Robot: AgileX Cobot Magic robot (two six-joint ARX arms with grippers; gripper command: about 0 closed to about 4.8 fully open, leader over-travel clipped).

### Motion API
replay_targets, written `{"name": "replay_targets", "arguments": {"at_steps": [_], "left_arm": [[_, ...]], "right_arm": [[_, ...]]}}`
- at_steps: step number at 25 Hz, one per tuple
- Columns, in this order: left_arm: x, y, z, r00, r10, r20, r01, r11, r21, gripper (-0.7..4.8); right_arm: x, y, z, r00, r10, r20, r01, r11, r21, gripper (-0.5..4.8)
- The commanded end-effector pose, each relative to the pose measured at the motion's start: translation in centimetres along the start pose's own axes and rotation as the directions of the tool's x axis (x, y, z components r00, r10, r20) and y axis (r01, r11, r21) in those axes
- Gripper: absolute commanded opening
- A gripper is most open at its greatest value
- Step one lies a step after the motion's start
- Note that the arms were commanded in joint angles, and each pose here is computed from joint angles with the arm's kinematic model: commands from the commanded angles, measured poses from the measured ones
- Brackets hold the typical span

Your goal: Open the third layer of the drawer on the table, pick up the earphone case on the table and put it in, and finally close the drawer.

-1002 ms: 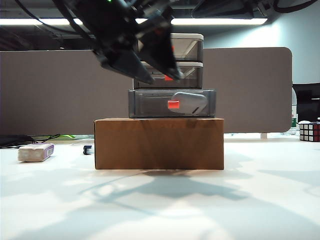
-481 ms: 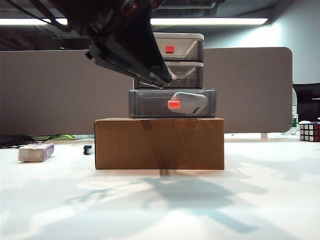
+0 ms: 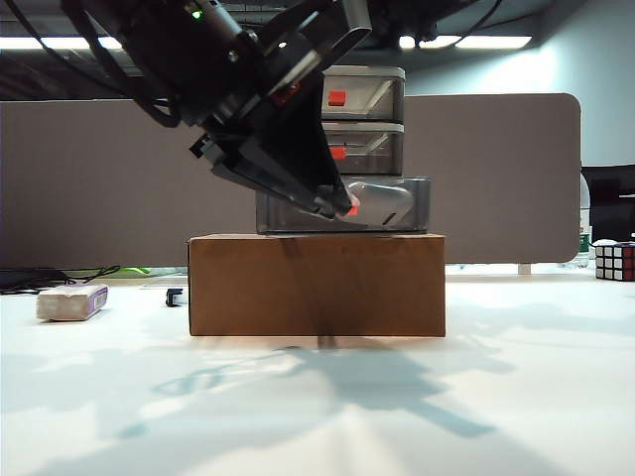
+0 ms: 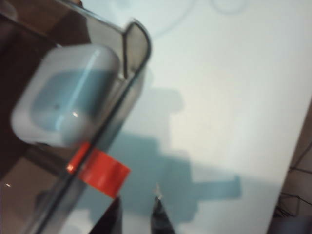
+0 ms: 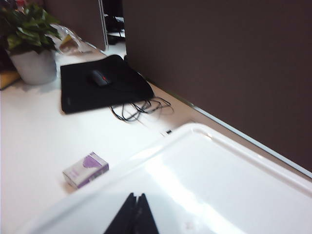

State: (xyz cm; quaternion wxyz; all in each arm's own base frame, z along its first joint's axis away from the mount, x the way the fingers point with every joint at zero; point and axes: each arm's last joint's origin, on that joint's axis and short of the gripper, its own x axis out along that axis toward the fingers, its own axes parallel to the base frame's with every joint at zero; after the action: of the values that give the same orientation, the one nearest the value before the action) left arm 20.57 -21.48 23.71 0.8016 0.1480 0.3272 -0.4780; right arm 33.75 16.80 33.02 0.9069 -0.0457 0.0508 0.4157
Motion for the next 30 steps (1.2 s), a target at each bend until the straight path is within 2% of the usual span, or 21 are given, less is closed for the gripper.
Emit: {"name": "replay_targets", "arguments": {"at_steps": [1, 6, 12, 20, 24, 30], "left_arm": [[0.3, 0.3, 0.5, 0.997, 0.046, 0.056, -0.047, 0.999, 0.015, 0.52], [0.9, 0.7, 0.8, 0.989, 0.124, 0.086, -0.126, 0.992, 0.015, 0.51], [1.6, 1.2, 1.1, 0.969, 0.219, 0.116, -0.221, 0.975, 0.01, 0.51], [2.6, 1.8, 1.6, 0.938, 0.294, 0.183, -0.3, 0.954, 0.002, 0.47], [3.2, 2.4, 1.8, 0.917, 0.332, 0.221, -0.338, 0.941, -0.015, 0.47], [4.0, 3.0, 1.9, 0.859, 0.446, 0.251, -0.449, 0.892, -0.05, 0.47]], "right_arm": [[0.2, -0.1, -0.8, 0.996, -0.042, -0.079, 0.041, 0.999, -0.01, -0.06], [0.1, -0.1, -1.7, 0.985, -0.068, -0.16, 0.068, 0.998, -0.008, -0.06], [0.1, -0.1, -1.8, 0.982, -0.064, -0.177, 0.065, 0.998, -0.001, -0.06], [0.1, -0.1, -2.0, 0.98, -0.061, -0.188, 0.062, 0.998, 0.0, -0.06], [0.1, -0.1, -2.0, 0.979, -0.061, -0.194, 0.062, 0.998, 0.001, -0.06], [0.0, 0.0, -2.2, 0.977, -0.058, -0.206, 0.057, 0.998, -0.011, -0.06]]}}
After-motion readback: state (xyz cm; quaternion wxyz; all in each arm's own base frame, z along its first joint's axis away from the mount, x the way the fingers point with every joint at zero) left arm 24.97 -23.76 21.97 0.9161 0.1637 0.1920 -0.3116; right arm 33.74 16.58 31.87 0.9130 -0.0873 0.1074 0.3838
